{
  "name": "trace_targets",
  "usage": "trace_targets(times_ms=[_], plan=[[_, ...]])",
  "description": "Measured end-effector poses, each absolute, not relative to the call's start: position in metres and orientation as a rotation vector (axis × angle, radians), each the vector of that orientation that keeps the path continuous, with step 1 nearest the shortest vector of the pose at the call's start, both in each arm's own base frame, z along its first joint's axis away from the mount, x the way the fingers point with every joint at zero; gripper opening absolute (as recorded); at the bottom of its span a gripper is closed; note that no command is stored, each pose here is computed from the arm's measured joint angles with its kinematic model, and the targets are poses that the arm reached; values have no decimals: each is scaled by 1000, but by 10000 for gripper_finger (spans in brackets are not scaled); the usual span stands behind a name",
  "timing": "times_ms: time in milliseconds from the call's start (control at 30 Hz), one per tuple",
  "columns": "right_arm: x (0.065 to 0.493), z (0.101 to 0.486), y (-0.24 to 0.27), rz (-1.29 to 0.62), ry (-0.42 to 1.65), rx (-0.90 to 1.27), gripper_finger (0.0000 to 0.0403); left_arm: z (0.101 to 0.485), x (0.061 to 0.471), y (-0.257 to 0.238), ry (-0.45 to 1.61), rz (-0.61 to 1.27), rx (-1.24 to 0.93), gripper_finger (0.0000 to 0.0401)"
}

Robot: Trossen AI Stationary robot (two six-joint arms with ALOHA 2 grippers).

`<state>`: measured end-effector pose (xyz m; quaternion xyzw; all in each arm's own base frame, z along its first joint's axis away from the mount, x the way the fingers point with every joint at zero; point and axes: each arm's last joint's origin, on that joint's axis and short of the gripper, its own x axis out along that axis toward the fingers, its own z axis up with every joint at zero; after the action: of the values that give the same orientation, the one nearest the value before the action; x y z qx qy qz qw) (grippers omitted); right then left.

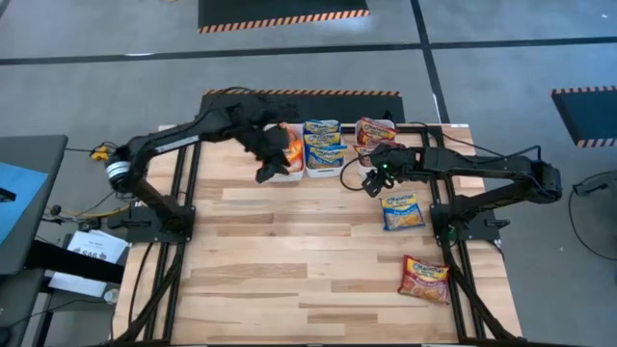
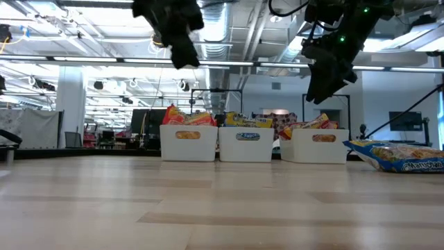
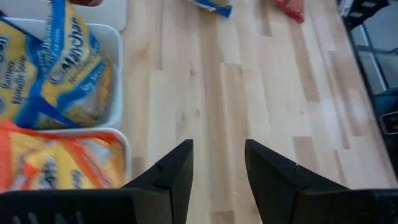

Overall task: Sort Maruchan noodles
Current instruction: Put the blue noodle pack into the middle white bin

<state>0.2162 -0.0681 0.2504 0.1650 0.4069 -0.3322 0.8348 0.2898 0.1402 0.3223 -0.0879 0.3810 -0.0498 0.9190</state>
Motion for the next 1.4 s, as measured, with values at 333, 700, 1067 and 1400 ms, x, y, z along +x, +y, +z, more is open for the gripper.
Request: trace_targets(times_ms=[333, 700, 1067, 1400], plan=[[215, 247, -58, -405, 962, 519, 219, 301, 246, 81, 565, -125, -230, 130], [206, 242, -56, -371, 1078, 466, 249, 278, 226, 37, 420, -218, -352, 130], [187, 273, -77, -406, 1205, 432, 255, 277, 228, 7, 443, -201, -304, 130], [165, 277, -85, -338, 1366, 447, 255, 281, 224, -20, 425, -110, -275, 130]])
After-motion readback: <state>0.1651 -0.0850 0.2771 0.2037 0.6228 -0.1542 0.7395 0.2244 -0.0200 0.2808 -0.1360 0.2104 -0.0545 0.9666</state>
